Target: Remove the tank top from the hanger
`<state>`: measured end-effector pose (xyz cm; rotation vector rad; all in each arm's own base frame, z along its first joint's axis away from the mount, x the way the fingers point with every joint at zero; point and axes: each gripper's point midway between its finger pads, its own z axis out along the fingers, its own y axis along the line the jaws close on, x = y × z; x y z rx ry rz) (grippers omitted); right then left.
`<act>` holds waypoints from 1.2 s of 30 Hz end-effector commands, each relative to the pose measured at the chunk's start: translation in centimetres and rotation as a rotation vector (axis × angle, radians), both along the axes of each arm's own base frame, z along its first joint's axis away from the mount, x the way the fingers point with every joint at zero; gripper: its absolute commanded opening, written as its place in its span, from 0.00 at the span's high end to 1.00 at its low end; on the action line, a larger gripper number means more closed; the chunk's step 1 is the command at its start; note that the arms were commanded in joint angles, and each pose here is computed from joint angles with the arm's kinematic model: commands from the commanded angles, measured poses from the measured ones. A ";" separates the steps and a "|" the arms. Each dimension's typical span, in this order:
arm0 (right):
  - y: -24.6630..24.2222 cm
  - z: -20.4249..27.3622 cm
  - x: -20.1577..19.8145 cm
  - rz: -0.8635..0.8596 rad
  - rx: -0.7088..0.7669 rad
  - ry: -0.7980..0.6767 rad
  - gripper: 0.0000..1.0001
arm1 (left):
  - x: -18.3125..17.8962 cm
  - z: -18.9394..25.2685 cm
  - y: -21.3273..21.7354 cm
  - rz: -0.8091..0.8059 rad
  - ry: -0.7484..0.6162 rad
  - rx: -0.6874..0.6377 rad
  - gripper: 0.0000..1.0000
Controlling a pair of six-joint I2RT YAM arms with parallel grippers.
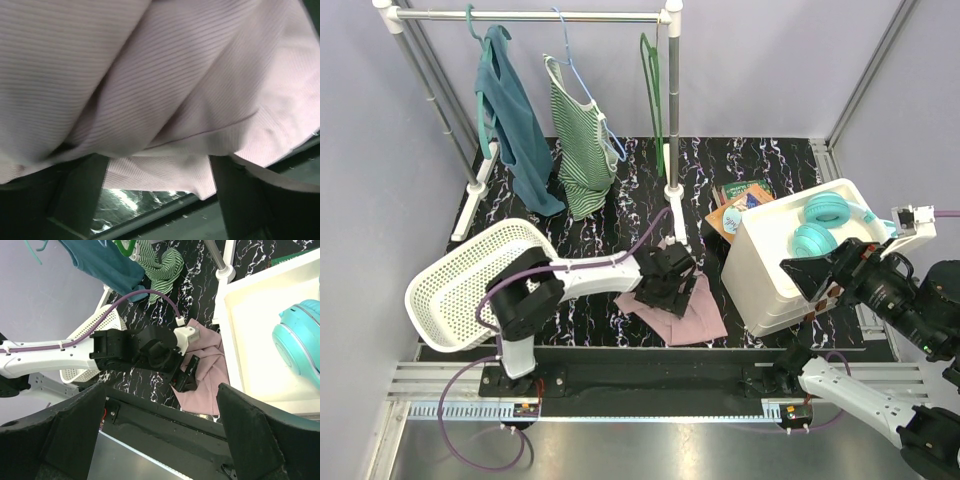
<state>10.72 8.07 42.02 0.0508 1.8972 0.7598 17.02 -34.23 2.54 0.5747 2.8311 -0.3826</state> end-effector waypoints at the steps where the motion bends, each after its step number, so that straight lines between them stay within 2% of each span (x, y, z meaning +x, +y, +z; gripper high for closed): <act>1: 0.5 -0.5 0.8 -0.010 -0.020 0.022 0.00 | -0.5 -2.9 2.6 0.021 -0.037 0.058 0.29; 2: 0.7 -0.5 0.9 -0.002 -0.026 0.022 0.00 | -0.3 -2.2 3.3 0.024 -0.067 0.058 0.47; 4: 1.7 -0.8 1.6 0.019 -0.040 0.029 0.00 | 0.2 -0.7 4.0 0.039 -0.120 0.048 0.67; 5: 2.0 -0.8 1.7 0.030 -0.047 0.029 0.00 | 1.0 1.5 4.5 0.062 -0.186 0.020 0.81; 7: 3.1 -1.1 2.5 0.057 -0.066 0.030 0.00 | 1.9 3.4 6.0 0.101 -0.216 0.015 0.94; 8: 3.5 -1.1 2.7 0.068 -0.067 0.029 0.00 | 2.7 6.1 6.5 0.142 -0.261 -0.032 1.00; 17: 8.3 -1.0 5.4 0.198 -0.093 0.016 0.00 | 5.5 18.1 20.2 0.499 -0.443 -0.073 1.00; 22: 10.1 -1.0 6.2 0.253 -0.104 0.015 0.00 | 6.1 23.9 29.4 0.713 -0.585 0.061 1.00; 23: 10.2 -0.9 6.3 0.259 -0.106 0.011 0.00 | 6.4 26.1 31.1 0.760 -0.650 0.091 1.00; 26: 10.6 -1.0 6.4 0.280 -0.114 0.017 0.00 | 6.4 29.1 36.2 0.924 -0.745 0.231 1.00; 29: 11.0 -1.1 6.3 0.294 -0.108 0.027 0.00 | 5.7 30.5 40.1 1.091 -0.798 0.347 1.00; 31: 11.1 -1.4 6.3 0.296 -0.108 0.036 0.00 | 5.4 29.4 41.6 1.149 -0.794 0.438 1.00; 33: 11.0 -1.5 6.2 0.294 -0.103 0.040 0.00 | 5.7 27.6 42.1 1.170 -0.754 0.460 0.96; 36: 10.8 -1.6 6.0 0.287 -0.096 0.045 0.00 | 5.9 23.3 41.3 1.217 -0.637 0.379 0.93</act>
